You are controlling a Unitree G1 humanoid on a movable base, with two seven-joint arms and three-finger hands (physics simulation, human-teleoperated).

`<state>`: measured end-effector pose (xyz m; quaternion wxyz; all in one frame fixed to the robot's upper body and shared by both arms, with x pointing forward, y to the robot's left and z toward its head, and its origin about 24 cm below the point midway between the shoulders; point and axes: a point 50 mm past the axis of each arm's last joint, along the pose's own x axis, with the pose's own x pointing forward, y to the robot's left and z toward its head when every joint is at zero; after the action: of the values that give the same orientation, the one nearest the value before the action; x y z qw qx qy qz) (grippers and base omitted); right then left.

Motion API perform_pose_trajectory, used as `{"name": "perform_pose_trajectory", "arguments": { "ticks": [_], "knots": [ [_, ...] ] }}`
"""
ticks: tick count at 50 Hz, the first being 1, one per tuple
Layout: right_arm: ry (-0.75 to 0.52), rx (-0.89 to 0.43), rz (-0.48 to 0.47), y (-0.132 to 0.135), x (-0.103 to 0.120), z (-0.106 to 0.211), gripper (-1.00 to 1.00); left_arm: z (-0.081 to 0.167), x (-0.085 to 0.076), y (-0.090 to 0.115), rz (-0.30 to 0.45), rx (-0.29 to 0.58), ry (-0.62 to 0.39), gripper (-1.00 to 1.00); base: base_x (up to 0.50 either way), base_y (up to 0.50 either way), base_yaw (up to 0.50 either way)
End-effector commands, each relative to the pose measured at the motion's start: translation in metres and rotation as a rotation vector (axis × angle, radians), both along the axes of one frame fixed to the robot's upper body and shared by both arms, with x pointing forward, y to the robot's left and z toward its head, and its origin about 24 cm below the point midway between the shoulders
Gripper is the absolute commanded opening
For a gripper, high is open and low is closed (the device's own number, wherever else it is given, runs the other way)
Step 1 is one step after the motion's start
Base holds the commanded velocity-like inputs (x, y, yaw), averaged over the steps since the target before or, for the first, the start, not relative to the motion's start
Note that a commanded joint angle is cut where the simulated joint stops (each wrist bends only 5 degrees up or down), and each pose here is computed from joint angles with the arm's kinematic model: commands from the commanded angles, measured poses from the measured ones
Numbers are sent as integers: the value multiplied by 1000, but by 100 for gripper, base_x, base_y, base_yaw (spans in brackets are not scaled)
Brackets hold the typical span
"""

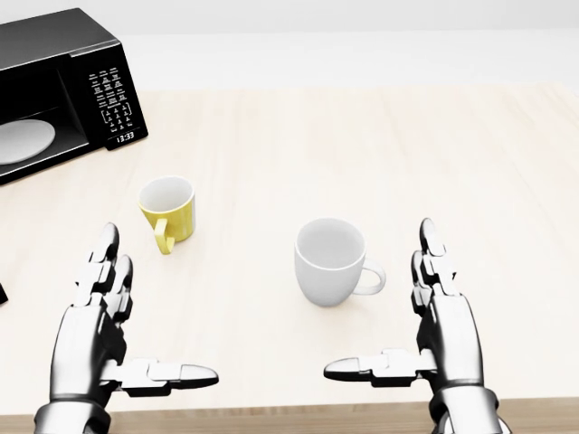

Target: Close the microwave.

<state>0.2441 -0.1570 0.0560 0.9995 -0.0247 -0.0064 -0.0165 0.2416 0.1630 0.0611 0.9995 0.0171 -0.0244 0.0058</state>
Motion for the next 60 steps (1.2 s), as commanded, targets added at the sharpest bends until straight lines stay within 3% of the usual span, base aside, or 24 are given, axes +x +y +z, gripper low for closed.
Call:
{"name": "perform_pose_trajectory", "arguments": {
  "ticks": [1,10,19,27,60],
  "knots": [
    [-182,-33,7,4,-22,43,100,39,-23,2,-4,1,-149,100,0,0,0],
    [-424,-54,24,9,-61,99,100,93,-63,8,6,19,-385,100,0,0,0],
    [-607,-67,9,11,-99,139,100,131,-102,11,2,37,-552,100,0,0,0],
    [-537,-81,-5,14,-106,130,100,117,-113,17,-2,-20,-415,100,0,0,0],
    [-510,-100,54,21,-108,127,100,114,-114,13,-67,-66,-362,100,0,0,0]
  ]
}}
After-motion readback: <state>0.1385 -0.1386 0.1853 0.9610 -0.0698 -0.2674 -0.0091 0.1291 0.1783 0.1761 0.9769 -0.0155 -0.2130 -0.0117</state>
